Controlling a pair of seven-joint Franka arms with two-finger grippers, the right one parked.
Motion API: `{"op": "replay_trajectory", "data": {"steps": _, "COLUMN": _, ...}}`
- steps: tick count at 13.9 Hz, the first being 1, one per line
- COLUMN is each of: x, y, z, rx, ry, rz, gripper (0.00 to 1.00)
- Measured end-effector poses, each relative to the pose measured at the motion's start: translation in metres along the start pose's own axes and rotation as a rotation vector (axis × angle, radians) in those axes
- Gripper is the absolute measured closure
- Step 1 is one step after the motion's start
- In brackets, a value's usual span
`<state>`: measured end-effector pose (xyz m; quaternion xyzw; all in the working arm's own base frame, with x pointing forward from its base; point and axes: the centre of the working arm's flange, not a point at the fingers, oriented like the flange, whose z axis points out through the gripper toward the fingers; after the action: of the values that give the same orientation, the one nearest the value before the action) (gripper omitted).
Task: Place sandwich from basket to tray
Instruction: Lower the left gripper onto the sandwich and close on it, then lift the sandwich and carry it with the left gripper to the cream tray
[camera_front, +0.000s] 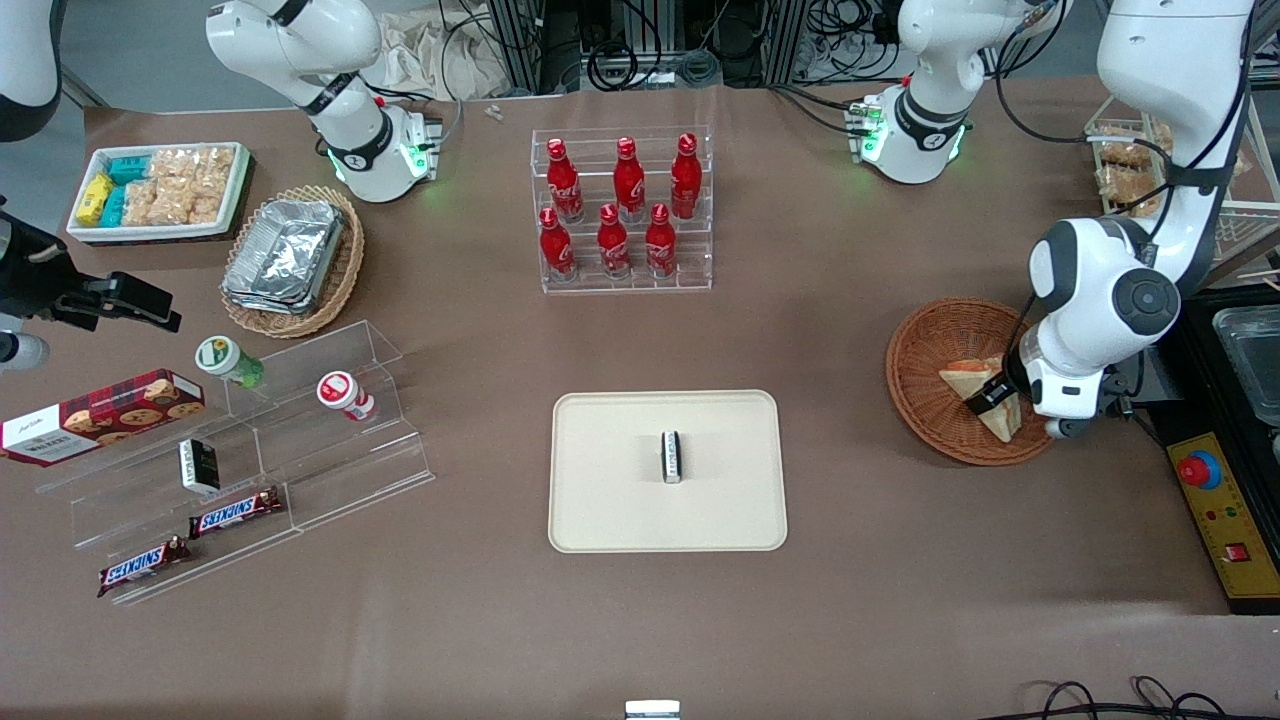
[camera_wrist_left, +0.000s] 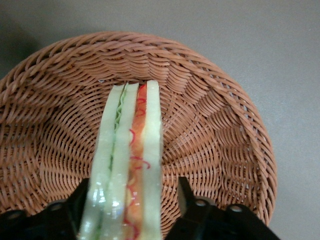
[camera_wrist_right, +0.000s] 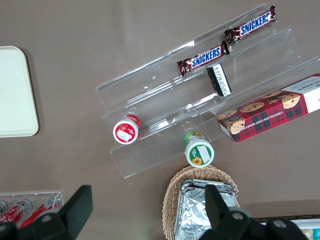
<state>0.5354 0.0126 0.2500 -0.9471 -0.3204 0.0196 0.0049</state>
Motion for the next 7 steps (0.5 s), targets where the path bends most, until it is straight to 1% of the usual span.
{"op": "replay_trajectory", "data": {"steps": 1, "x": 0.0, "y": 0.0, "z": 0.0, "rx": 0.0, "ry": 0.0, "rz": 0.001, "gripper": 0.41}}
{"op": "replay_trajectory", "data": {"steps": 3, "x": 0.0, "y": 0.001, "z": -0.001, "rx": 0.0, "ry": 0.003, "rz": 0.006, "gripper": 0.59}}
{"op": "replay_trajectory", "data": {"steps": 5, "x": -0.002, "y": 0.003, "z": -0.007, "rx": 0.01, "ry": -0.005, "rz": 0.013, "gripper": 0.67}}
{"op": "replay_trajectory", "data": {"steps": 6, "x": -0.001, "y": 0.005, "z": -0.017, "rx": 0.033, "ry": -0.027, "rz": 0.015, "gripper": 0.68}}
{"op": "replay_trajectory", "data": {"steps": 7, "x": 0.002, "y": 0.008, "z": -0.037, "rx": 0.067, "ry": -0.06, "rz": 0.02, "gripper": 0.7}}
